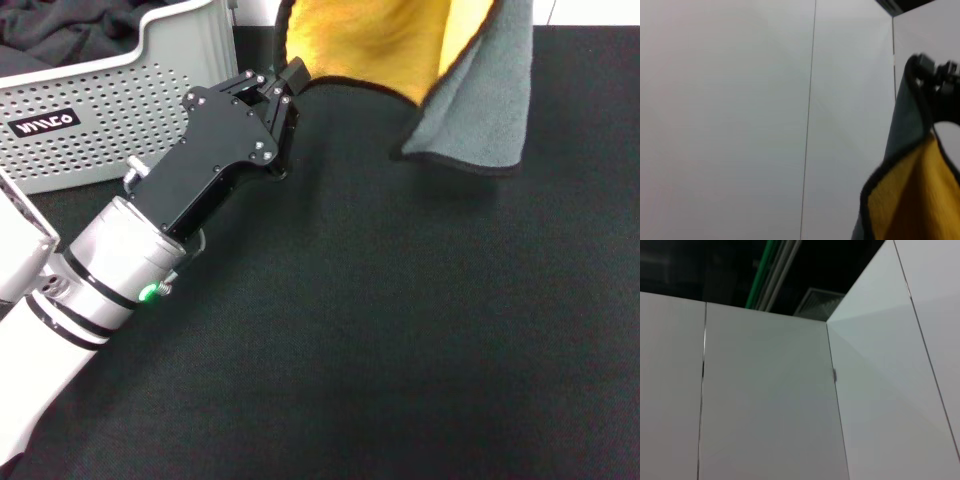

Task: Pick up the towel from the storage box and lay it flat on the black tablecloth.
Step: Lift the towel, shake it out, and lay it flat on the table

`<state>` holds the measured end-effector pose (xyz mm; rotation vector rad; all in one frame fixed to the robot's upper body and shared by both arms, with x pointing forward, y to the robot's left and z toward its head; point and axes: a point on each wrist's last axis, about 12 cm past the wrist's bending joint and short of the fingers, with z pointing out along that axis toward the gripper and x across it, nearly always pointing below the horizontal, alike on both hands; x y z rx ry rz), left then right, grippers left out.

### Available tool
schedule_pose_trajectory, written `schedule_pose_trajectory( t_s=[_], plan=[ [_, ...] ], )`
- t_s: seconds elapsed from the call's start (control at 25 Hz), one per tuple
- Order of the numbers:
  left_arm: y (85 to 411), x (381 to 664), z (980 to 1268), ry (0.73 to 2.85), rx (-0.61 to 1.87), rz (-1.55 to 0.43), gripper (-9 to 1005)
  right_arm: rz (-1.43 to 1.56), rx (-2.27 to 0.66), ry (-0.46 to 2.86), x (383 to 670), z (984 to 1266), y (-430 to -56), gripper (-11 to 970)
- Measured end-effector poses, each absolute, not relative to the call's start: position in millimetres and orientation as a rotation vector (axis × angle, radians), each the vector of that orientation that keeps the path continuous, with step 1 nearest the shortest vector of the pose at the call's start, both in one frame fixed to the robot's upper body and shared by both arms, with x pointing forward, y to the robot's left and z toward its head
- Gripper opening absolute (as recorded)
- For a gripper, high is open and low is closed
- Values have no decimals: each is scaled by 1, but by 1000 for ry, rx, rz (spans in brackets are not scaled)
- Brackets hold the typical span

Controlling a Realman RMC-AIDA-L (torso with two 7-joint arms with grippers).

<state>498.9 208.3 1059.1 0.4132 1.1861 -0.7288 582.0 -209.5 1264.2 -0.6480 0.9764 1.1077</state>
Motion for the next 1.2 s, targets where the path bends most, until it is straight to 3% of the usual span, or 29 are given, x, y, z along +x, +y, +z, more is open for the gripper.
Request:
schedule_pose_trajectory(
  t_s=[0.2,0.56,1.2],
  plan=[
    [212,496,1064,1134,419,-745,17,1141,-653,1059,584,1256,-211,6],
    [216,484,1069,1064,464,-795,18,1201,-661,1159,575,1239,-223,6],
    [230,458,1077,979,594,-1020,19,1348,-768,1251,536,1217,-252,7]
  ],
)
